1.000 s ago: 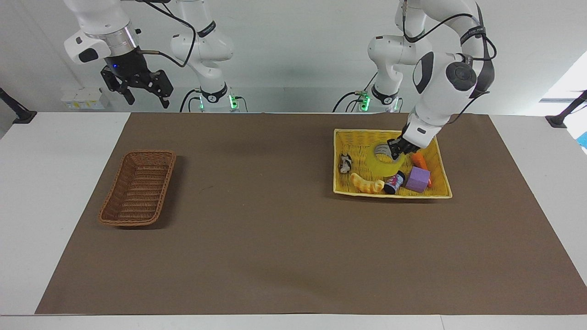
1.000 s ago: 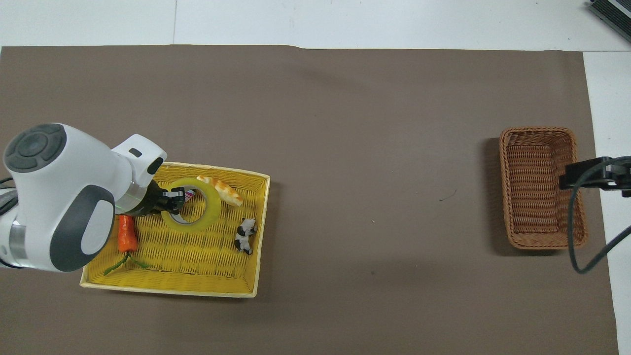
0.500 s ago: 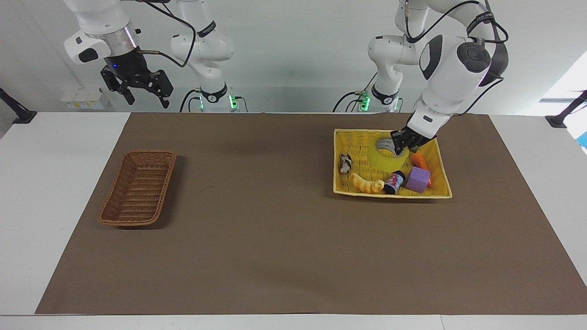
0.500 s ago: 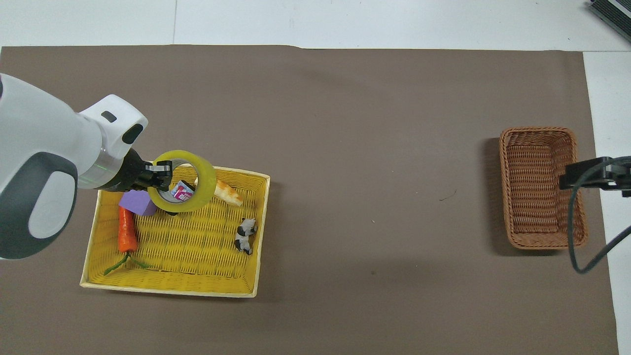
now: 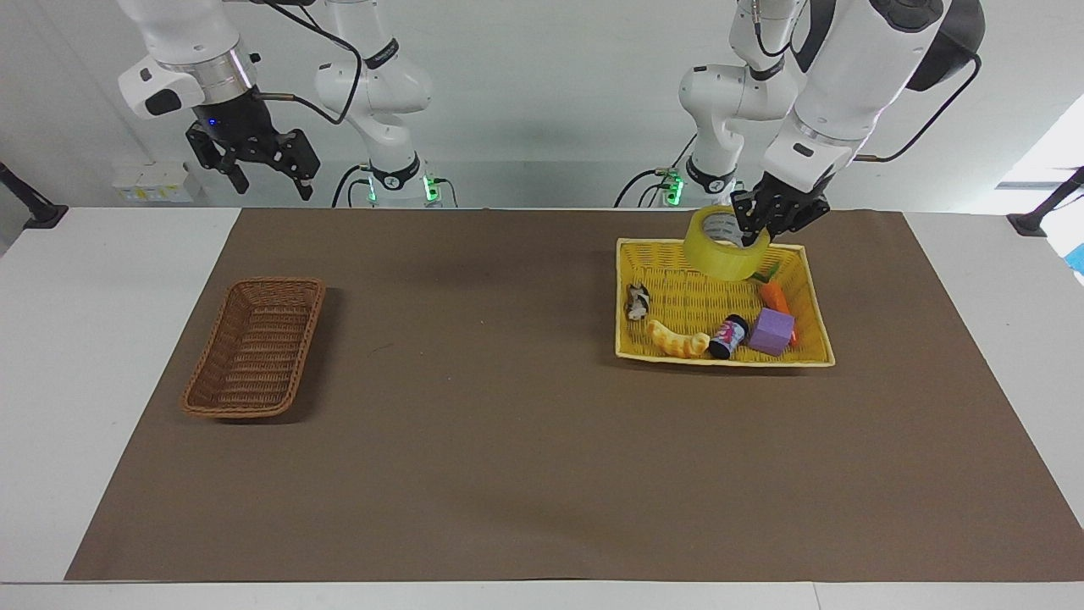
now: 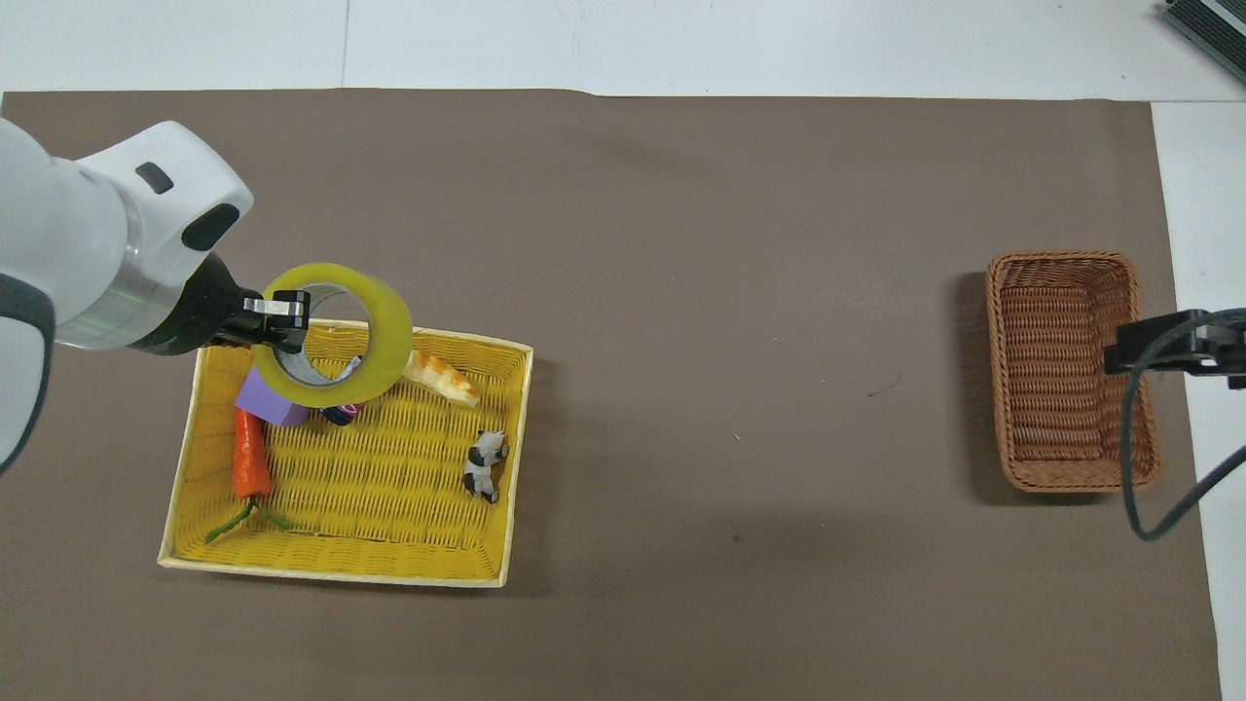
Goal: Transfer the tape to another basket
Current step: 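Grasp the tape roll rim with the left gripper and lift it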
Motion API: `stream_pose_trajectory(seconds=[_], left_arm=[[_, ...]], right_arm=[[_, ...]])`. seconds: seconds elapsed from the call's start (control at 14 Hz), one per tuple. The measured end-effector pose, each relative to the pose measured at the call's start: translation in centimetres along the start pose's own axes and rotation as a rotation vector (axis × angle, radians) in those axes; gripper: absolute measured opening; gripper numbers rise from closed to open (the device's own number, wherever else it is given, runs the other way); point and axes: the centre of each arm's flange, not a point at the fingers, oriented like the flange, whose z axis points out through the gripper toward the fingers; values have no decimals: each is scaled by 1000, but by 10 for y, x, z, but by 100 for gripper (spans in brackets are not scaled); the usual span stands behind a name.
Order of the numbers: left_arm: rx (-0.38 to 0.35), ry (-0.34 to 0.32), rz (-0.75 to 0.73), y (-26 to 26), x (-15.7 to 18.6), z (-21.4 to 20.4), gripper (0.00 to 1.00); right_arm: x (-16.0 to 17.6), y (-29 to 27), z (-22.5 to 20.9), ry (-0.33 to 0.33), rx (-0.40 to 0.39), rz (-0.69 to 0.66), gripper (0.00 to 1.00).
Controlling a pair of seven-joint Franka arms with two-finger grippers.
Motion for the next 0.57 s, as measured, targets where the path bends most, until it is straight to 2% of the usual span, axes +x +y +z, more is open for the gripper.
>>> stream_pose_trajectory(seconds=[0.14, 0.57], left_arm=[[34, -45, 48, -4, -4, 1, 22], [42, -62, 76, 3, -5, 4, 22]], right_arm=[[0, 0, 0, 0, 0, 0, 100], [0, 0, 0, 0, 0, 0, 100]])
